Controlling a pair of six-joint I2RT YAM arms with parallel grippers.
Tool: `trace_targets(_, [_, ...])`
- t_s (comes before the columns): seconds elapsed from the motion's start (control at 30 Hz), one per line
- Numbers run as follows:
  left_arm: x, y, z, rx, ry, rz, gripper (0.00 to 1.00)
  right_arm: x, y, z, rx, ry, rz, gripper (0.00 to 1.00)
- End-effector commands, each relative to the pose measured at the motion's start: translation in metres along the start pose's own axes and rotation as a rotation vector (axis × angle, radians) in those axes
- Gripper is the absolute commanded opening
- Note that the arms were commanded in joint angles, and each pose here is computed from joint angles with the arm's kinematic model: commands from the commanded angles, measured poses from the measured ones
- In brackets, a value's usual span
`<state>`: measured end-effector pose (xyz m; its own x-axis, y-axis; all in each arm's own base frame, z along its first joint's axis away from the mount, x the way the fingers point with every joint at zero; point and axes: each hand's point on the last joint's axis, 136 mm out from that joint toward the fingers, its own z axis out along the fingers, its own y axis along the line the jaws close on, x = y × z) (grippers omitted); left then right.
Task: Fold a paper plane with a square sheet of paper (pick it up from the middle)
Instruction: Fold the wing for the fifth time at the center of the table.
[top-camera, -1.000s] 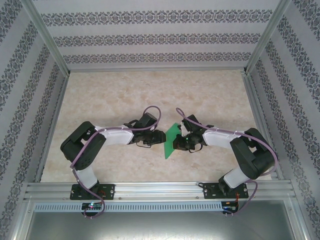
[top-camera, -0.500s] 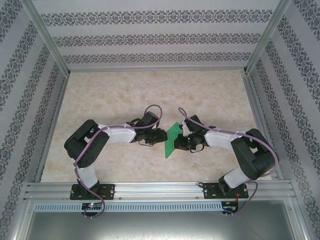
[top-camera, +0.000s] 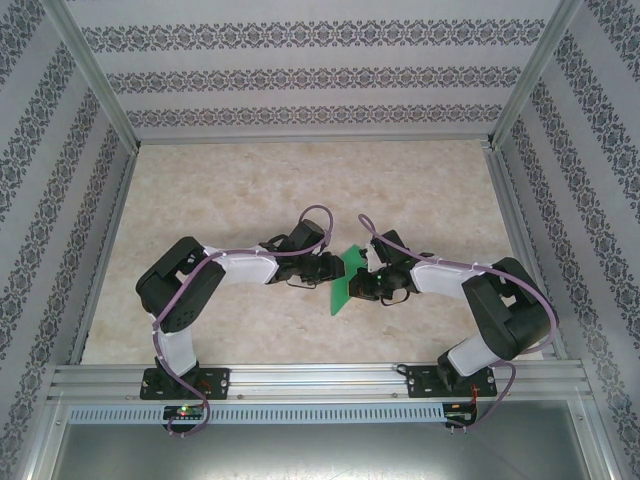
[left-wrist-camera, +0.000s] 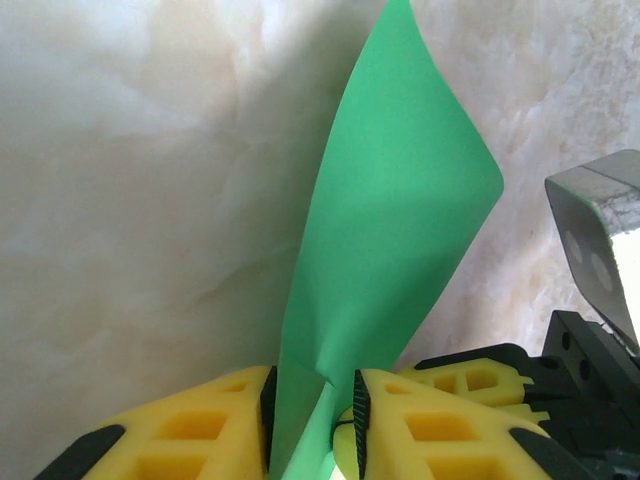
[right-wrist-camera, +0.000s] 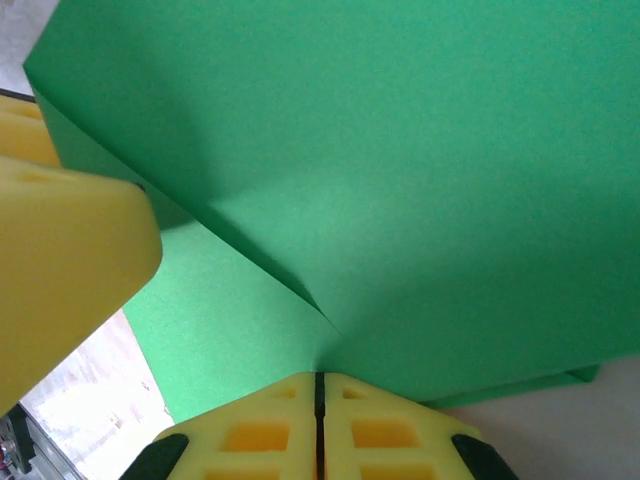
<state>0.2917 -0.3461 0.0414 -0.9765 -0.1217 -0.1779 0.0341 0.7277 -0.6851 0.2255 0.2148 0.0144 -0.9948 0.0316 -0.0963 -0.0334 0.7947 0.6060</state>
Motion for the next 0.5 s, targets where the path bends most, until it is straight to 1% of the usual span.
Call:
trace_targets(0.0, [-0.002,-0.012,-0.006,0.002,-0.007,0.045,0.29,0.005,-0.017,0.001,0.058,0.008,0.017,0.08])
trace_targets(0.13, [0.003,-0.006,-0.007,-0.026,0.002,0.057,0.27,0.003,-0.016,0.000,0.055,-0.001,0.021,0.08])
trace_targets(0.47, [0.020,-0.012,-0.005,-0.034,0.035,0.102,0.26,-0.002,-0.018,-0.002,0.049,-0.014,0.041,0.08])
